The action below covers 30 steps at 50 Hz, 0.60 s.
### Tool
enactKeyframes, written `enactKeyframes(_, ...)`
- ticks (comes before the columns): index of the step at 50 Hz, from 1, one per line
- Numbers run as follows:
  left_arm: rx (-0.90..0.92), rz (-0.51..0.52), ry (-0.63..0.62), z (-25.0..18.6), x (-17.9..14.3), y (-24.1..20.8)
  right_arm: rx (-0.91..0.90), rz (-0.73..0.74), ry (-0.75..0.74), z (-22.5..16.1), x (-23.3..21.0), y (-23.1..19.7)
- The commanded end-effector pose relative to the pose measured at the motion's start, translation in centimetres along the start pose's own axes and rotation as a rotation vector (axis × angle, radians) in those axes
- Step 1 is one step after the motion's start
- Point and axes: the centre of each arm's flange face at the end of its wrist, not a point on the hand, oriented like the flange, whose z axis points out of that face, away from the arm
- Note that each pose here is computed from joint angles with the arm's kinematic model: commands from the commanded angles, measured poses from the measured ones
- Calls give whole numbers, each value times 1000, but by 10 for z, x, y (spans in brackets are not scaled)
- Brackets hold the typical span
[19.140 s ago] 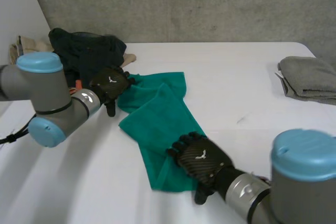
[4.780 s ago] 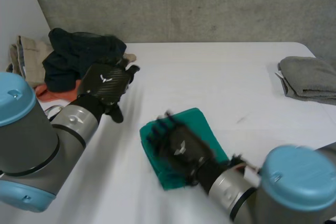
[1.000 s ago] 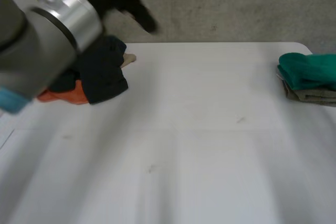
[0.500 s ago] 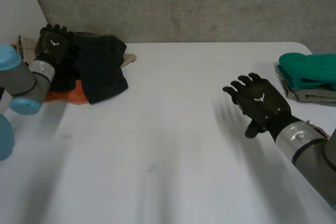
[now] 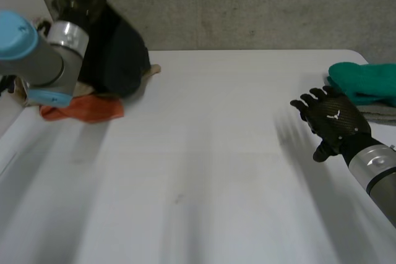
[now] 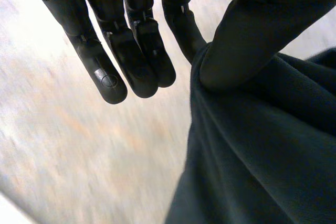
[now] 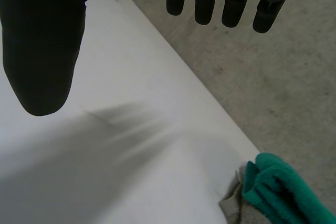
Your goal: Fold the laundry.
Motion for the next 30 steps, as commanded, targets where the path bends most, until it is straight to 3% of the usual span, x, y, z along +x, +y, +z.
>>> enactKeyframes(1, 134, -327, 106, -49, 17, -126, 38, -8, 34, -1, 10, -12)
enactKeyframes(3, 139, -431, 182, -75, 33, -152, 38, -8, 52, 0, 15, -12)
enactKeyframes(7, 103, -543, 345, -127, 71, -175, 30, -1, 77, 1, 23, -10)
enactKeyframes(10, 22, -573, 462, -168, 102, -170, 29, -2, 89, 3, 27, -10)
enactKeyframes(16, -124, -559, 587, -214, 133, -148, 30, -4, 104, 5, 34, -13)
enactKeyframes(20, -106, -463, 592, -217, 127, -157, 28, -4, 91, 6, 35, -18)
enactKeyframes(25, -35, -388, 429, -188, 83, -176, -13, 21, 49, 5, 35, -24)
enactKeyframes(30, -114, -347, 354, -178, 62, -153, -80, 73, -40, -6, 18, -30)
